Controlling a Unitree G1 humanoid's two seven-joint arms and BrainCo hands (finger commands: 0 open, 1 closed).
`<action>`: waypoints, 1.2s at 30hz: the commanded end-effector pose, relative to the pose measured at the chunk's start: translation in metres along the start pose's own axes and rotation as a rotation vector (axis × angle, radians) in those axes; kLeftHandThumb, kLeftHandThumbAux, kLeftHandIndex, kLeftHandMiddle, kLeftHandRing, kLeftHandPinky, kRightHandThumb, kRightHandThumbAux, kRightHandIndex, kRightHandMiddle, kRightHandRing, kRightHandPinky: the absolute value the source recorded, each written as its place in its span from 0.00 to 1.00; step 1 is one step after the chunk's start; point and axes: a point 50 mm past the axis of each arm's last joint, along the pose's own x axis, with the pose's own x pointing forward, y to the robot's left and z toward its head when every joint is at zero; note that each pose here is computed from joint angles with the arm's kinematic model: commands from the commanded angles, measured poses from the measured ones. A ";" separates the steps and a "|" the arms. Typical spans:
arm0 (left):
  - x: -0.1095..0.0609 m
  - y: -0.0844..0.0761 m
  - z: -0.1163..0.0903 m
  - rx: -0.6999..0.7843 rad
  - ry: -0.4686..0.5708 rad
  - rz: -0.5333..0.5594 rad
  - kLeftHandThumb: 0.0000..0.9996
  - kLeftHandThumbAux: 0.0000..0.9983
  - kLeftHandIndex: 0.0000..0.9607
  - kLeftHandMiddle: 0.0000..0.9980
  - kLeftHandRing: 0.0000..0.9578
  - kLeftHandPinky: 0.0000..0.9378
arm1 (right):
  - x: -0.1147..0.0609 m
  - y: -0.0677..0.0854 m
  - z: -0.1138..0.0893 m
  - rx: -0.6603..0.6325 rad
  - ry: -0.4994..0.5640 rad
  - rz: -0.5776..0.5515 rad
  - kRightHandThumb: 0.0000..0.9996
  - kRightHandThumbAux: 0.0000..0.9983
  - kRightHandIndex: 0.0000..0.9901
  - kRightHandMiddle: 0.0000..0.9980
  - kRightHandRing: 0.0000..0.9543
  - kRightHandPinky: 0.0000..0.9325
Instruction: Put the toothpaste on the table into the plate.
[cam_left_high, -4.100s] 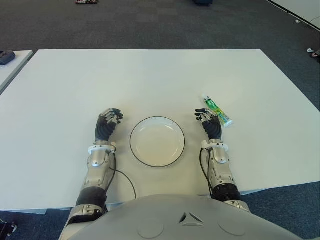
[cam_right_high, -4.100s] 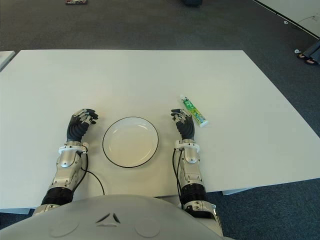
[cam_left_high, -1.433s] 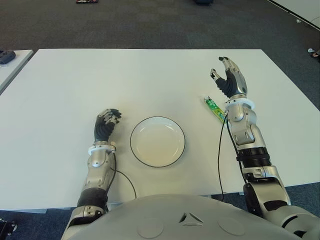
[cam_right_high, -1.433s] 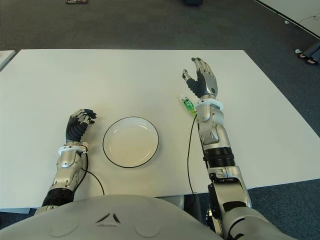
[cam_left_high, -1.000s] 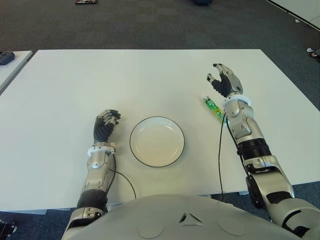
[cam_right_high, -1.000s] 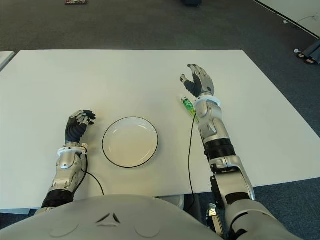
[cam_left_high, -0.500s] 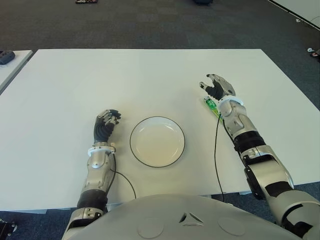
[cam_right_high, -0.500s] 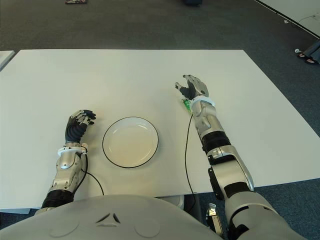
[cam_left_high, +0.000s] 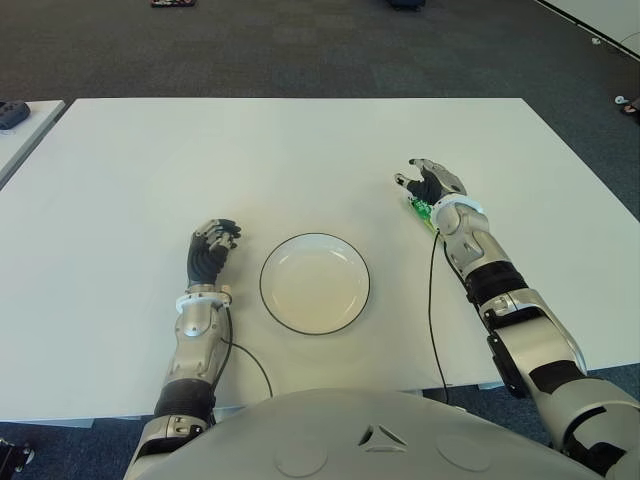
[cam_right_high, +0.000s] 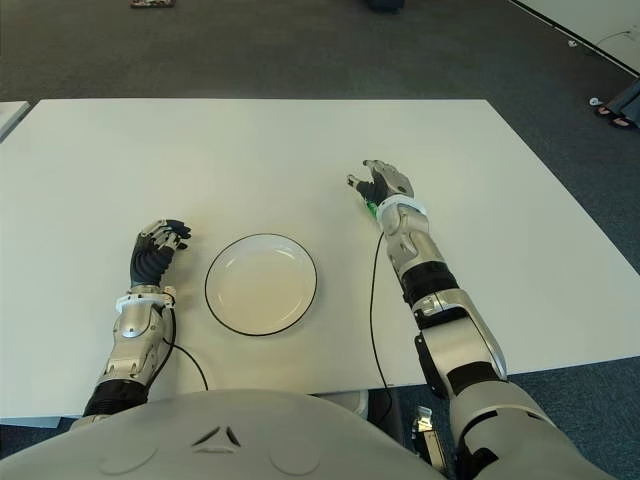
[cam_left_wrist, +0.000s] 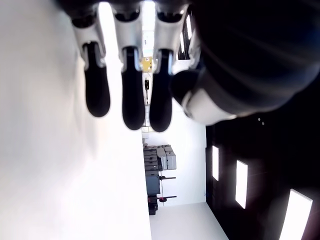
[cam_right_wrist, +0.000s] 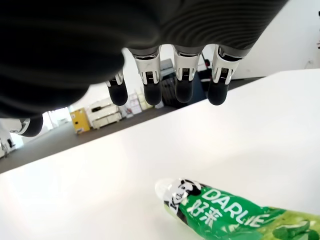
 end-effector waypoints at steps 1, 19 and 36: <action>-0.015 0.003 -0.024 0.016 0.131 0.007 0.70 0.72 0.44 0.46 0.49 0.50 | 0.001 0.006 -0.002 -0.004 0.026 0.042 0.42 0.14 0.00 0.00 0.00 0.00; -0.016 0.006 -0.024 0.039 0.116 0.000 0.70 0.72 0.45 0.48 0.50 0.51 | -0.003 0.026 -0.014 -0.003 0.123 0.101 0.41 0.15 0.00 0.00 0.00 0.00; -0.016 0.011 -0.025 0.076 0.142 -0.003 0.70 0.72 0.45 0.49 0.51 0.52 | -0.023 0.040 -0.038 0.005 0.204 0.099 0.38 0.13 0.00 0.00 0.00 0.00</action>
